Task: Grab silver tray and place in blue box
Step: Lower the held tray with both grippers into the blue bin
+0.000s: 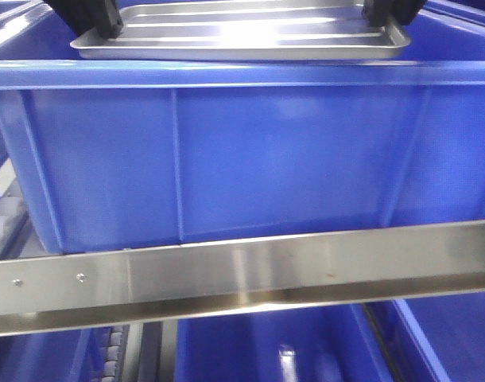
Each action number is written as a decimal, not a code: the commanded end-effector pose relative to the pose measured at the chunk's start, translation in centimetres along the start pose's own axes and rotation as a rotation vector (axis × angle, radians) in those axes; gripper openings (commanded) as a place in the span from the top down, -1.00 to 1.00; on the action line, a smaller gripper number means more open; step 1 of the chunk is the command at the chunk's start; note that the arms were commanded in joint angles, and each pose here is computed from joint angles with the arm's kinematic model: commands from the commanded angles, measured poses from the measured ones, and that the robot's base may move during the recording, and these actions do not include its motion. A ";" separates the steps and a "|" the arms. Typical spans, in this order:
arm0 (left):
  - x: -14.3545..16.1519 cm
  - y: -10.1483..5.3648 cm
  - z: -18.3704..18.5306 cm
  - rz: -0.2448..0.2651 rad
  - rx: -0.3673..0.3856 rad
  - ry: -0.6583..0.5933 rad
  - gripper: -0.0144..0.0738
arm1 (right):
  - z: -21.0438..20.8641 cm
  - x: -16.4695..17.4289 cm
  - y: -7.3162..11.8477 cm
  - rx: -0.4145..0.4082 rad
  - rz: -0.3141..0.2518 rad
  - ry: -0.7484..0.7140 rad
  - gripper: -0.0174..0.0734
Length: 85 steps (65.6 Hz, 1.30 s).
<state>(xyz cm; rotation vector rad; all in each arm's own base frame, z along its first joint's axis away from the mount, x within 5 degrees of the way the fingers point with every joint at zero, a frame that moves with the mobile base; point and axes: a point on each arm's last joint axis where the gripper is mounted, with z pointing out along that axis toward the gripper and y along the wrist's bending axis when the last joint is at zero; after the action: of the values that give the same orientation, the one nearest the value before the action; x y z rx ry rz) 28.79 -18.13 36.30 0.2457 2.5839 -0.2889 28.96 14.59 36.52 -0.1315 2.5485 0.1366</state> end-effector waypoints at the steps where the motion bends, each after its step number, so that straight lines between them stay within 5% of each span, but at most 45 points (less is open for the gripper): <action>1: -0.6 -0.5 -1.9 0.025 0.037 -0.086 0.91 | -2.4 -1.0 0.1 -0.053 -0.020 -0.125 0.49; 85: -0.6 -0.5 -1.9 0.025 0.037 -0.086 0.91 | -2.4 -1.0 0.1 -0.053 -0.020 -0.125 0.49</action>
<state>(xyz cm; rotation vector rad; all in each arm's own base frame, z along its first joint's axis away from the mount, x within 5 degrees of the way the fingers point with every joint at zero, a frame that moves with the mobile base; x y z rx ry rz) 28.91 -18.16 35.93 0.2490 2.5970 -0.2729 28.97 14.65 36.53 -0.1346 2.5463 0.1446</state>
